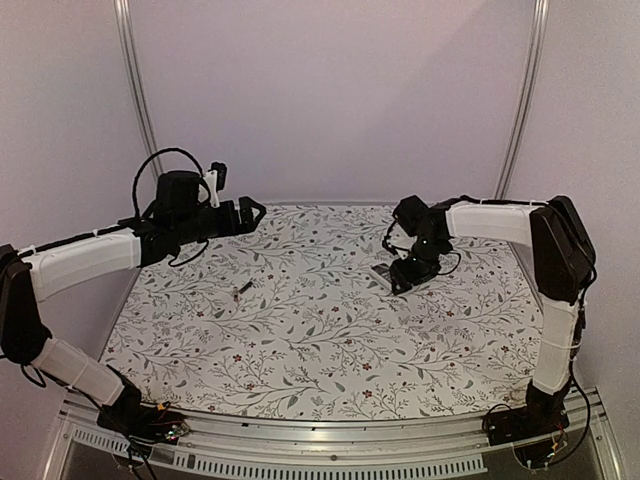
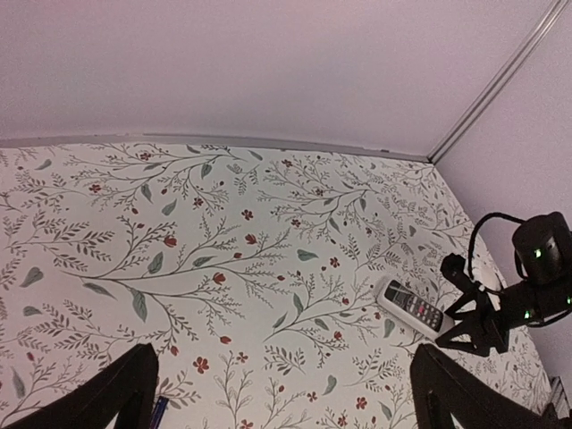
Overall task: Load the batteries into the remote control
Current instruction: Move the remote control to the center of the board, then pick up the remote control from the center of the board.
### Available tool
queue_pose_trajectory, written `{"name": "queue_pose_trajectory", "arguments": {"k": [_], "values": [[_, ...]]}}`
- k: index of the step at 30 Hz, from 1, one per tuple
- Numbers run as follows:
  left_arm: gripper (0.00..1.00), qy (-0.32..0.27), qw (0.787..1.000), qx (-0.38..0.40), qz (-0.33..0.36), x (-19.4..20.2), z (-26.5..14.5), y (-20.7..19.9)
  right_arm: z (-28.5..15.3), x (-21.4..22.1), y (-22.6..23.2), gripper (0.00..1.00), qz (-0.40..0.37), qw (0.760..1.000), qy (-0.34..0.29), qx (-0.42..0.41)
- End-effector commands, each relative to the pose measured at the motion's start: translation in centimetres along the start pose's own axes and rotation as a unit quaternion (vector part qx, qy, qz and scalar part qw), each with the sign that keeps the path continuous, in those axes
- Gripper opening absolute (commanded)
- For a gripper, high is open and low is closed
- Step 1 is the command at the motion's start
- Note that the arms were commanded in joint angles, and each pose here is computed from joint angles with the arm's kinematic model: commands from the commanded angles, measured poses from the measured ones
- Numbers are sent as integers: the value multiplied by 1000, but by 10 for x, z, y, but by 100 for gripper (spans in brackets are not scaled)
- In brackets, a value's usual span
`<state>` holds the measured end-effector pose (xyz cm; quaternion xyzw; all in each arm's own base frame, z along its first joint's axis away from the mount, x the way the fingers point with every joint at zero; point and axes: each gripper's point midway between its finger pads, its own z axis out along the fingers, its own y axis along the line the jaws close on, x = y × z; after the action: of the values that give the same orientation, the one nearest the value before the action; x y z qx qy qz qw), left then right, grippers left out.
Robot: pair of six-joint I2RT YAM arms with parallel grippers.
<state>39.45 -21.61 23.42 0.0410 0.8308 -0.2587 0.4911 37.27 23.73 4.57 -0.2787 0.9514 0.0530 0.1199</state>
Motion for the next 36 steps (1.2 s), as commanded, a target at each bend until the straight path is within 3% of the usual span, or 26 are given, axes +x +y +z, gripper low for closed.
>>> {"name": "queue_pose_trajectory", "arguments": {"k": [1, 7, 16, 21, 36], "values": [[100, 3, 1000, 15, 1, 6, 3, -7, -14, 36, 27, 37, 3, 1000, 5, 3], [100, 3, 1000, 20, 3, 6, 8, -12, -9, 75, 47, 44, -3, 999, 33, 2], [100, 5, 1000, 12, 5, 7, 9, -9, -1, 87, 49, 76, -23, 997, 77, 3], [99, 6, 1000, 10, 4, 9, 9, -8, 0, 75, 52, 85, -32, 995, 91, -1], [100, 2, 1000, -2, 6, 14, 3, 0, 24, 49, 56, 76, -74, 988, 136, -4]]}}
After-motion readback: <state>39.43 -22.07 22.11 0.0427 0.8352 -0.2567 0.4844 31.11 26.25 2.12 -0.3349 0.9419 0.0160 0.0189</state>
